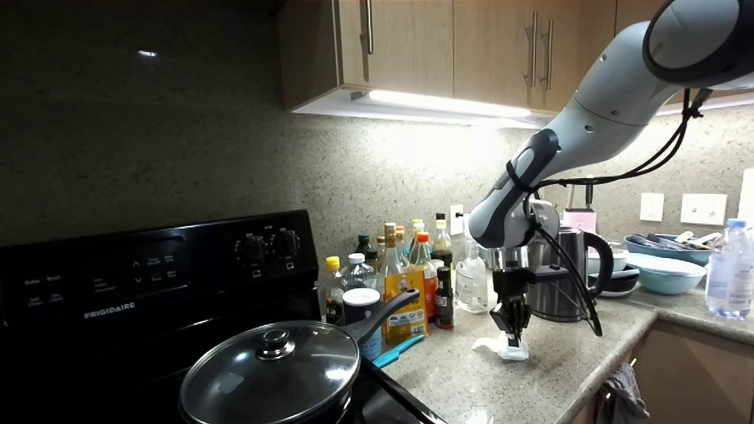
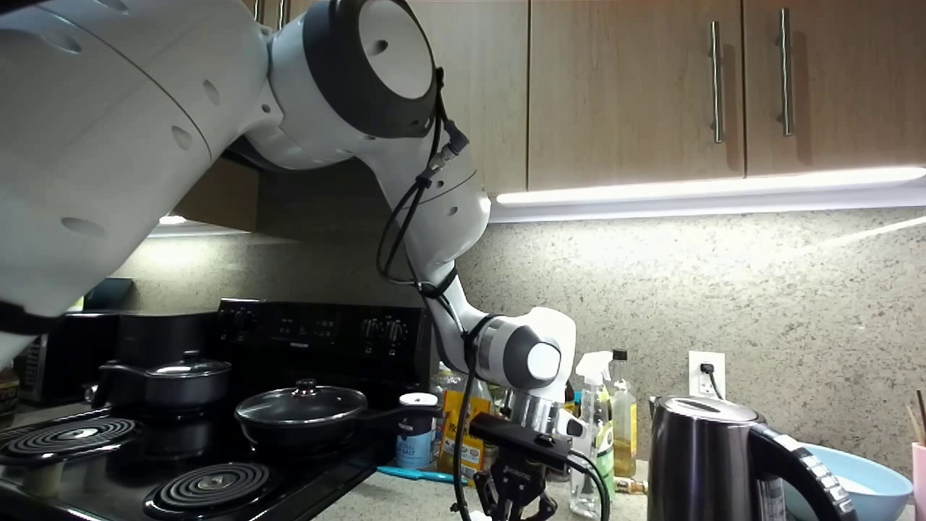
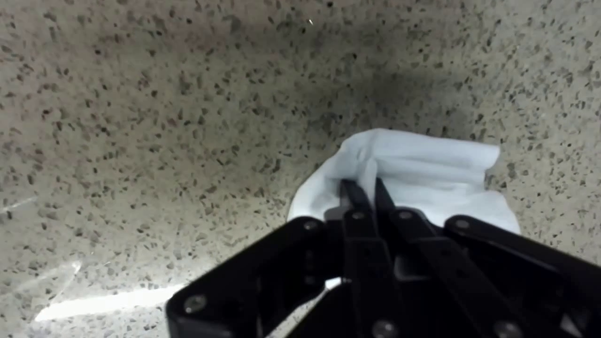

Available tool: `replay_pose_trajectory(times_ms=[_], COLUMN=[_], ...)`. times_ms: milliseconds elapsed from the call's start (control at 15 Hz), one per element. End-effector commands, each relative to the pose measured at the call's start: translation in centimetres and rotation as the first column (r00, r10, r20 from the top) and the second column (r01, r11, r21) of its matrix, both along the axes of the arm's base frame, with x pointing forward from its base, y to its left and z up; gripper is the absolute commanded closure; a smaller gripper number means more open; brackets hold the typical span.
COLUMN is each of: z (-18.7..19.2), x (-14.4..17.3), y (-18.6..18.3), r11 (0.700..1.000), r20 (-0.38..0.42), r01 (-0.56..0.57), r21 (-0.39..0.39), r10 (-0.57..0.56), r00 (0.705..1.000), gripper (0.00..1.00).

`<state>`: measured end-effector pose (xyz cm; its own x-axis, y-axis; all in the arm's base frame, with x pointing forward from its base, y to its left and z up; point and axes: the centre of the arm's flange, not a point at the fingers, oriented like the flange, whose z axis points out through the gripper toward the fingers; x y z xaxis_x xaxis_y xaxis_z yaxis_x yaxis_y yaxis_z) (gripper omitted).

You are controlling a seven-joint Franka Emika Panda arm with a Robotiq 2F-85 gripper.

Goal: Use the white napkin to wipe the counter.

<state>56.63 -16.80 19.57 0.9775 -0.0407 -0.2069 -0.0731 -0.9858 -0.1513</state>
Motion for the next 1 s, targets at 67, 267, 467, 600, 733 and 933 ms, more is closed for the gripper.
replay_pose_trajectory(times_ms=[67, 267, 467, 600, 733, 933], z=[0.2, 0.3, 1.0, 1.9, 3.2, 5.2], x=[-2.6, -4.1, -4.3, -2.9, -0.9, 1.4], y=[-3.4, -5.8, -6.3, -3.7, 0.7, 8.4], r11=[0.986, 0.962, 0.960, 0.986, 0.999, 0.994], r20=[0.028, 0.035, 0.044, 0.055, 0.067, 0.078], r01=[0.147, 0.231, 0.246, 0.156, 0.051, -0.104], r21=[-0.081, -0.145, -0.132, -0.052, -0.010, 0.034], r10=[-0.145, -0.228, -0.243, -0.153, -0.050, 0.102], r00=[0.989, 0.973, 0.969, 0.987, 0.996, 0.992], gripper=[0.93, 0.94, 0.94, 0.94, 0.94, 0.94])
